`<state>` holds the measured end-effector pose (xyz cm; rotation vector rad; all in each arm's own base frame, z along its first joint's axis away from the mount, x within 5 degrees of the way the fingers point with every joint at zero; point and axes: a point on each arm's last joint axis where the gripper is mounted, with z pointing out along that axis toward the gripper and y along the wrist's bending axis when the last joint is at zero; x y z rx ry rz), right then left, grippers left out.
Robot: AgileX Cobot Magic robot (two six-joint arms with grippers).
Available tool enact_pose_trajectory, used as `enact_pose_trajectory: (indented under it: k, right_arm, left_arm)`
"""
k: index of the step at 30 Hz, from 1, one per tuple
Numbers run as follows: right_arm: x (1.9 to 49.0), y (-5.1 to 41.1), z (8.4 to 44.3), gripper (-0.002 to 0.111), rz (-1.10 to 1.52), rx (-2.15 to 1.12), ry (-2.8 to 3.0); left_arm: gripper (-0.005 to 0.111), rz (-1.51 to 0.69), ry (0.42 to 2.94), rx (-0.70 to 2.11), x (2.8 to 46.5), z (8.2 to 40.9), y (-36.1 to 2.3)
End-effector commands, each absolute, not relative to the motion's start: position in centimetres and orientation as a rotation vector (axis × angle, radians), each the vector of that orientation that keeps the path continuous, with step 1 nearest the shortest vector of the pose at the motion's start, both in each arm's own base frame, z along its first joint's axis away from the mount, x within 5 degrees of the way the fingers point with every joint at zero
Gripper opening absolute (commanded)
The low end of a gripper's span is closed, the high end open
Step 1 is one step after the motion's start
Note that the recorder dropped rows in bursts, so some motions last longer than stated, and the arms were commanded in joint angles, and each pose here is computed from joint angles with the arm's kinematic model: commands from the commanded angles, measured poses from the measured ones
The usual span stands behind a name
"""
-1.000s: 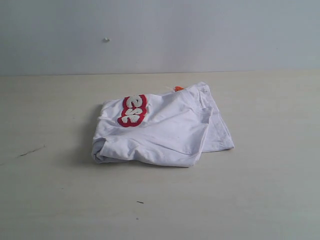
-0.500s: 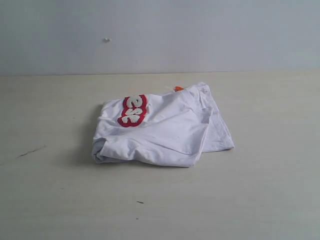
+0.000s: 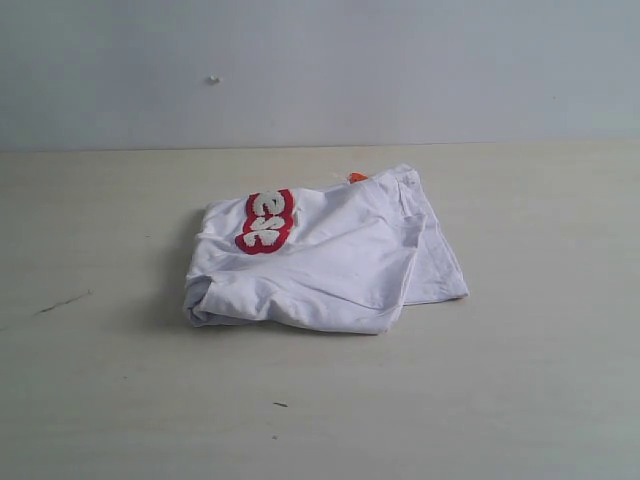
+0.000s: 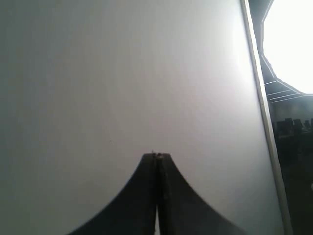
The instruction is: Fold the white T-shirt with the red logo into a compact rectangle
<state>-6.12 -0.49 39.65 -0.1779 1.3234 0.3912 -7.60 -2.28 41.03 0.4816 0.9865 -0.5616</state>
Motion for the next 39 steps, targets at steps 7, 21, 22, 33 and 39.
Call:
enact_pose_trajectory:
  k: [7,21,22,33,39]
  right_arm:
    - [-6.2,-0.5,39.7,0.0,0.39,-0.176,1.324]
    - [-6.2,-0.5,39.7,0.0,0.39,-0.176,1.324]
    - [-6.2,-0.5,39.7,0.0,0.39,-0.176,1.324]
    - [-6.2,-0.5,39.7,0.0,0.39,-0.176,1.324]
    - [-6.2,-0.5,39.7,0.0,0.39,-0.176,1.324]
  left_arm:
    - [0.0,-0.564,0.998,0.485,-7.5,40.9,-2.4]
    - [0.0,-0.565,1.002,0.489,-7.4,40.8,-2.4]
    - [0.0,-0.565,1.002,0.489,-7.4,40.8,-2.4]
    - [0.0,-0.539,1.182,0.29,-5.8,39.8,-1.7]
    - [0.0,-0.516,1.312,-0.049,-3.3,37.8,-0.6]
